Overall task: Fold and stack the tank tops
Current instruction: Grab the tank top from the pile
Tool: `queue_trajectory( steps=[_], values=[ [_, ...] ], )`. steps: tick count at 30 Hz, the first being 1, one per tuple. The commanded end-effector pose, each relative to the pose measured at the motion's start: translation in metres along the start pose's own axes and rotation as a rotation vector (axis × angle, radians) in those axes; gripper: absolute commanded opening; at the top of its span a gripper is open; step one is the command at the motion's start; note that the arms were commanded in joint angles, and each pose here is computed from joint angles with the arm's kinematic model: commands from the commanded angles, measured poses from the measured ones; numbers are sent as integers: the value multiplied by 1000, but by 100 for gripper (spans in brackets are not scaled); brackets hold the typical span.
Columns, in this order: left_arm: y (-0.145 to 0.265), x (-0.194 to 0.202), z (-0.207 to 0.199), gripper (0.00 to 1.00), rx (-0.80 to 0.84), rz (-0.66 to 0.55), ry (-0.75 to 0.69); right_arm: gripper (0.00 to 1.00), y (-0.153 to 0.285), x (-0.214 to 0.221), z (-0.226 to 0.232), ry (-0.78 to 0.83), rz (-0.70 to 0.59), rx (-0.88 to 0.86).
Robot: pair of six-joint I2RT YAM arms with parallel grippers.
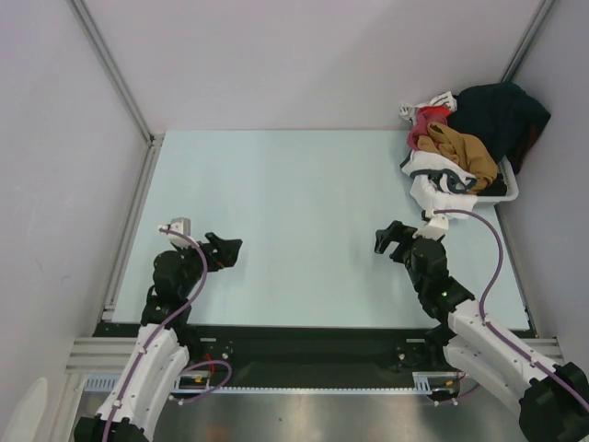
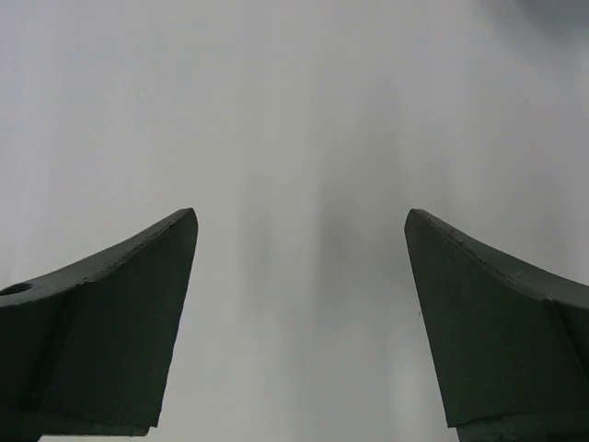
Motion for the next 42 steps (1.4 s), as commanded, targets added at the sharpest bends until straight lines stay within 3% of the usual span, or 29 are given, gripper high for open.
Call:
queue_trajectory(
  steps=[1,4,6,8,10,11,13,17,23,29,33,35,39,40,42],
  values=[
    [0,-11,-6,100,53,-66,-9,100,0,-12,4,-18,-44,3],
    [1,-9,-8,100,78,-60,-11,96,-2,-8,6,-3,-14,-14],
    [0,-7,-9,100,88,-52,-15,89,-5,-12,10,4,28,-23],
    [1,-6,-11,100,108,-52,-17,87,-10,-48,27,-28,-16,-22],
    [1,-7,-13,100,134,-63,-24,86,-18,-64,28,-45,49,45],
    [1,-6,-14,100,145,-65,-21,87,-23,-113,35,-89,-34,56],
    [1,-6,-14,100,143,-65,-17,88,-39,-130,28,-112,33,116],
    [-1,-3,-16,100,162,-48,-5,93,-65,-213,11,-178,-110,258],
    [-5,-1,-18,100,174,-27,0,100,-111,-263,-26,-222,-291,511],
    [-6,0,-23,100,193,-16,-6,100,-145,-328,-67,-355,-462,600],
    [-6,-1,-25,100,196,-16,-10,100,-186,-339,-98,-400,-469,711],
    [-6,-1,-26,100,201,-14,-10,100,-188,-359,-103,-416,-552,760],
    [-8,1,-27,100,203,-2,-9,100,-221,-367,-120,-472,-614,747],
    [-8,1,-27,100,203,-1,-11,100,-243,-353,-136,-467,-582,774],
    [-9,2,-27,100,202,7,-12,100,-255,-372,-127,-468,-607,728]
  ],
)
Point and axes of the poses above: each gripper's point midway between its finger pads, its own y axis back along the fingers, its own z axis along the line the jaws close on, x = y × z, the point moved 7 cm from there along y, back along the fingers, and after that the axes turned 10 degrees about -y, right-handed, at the moved point
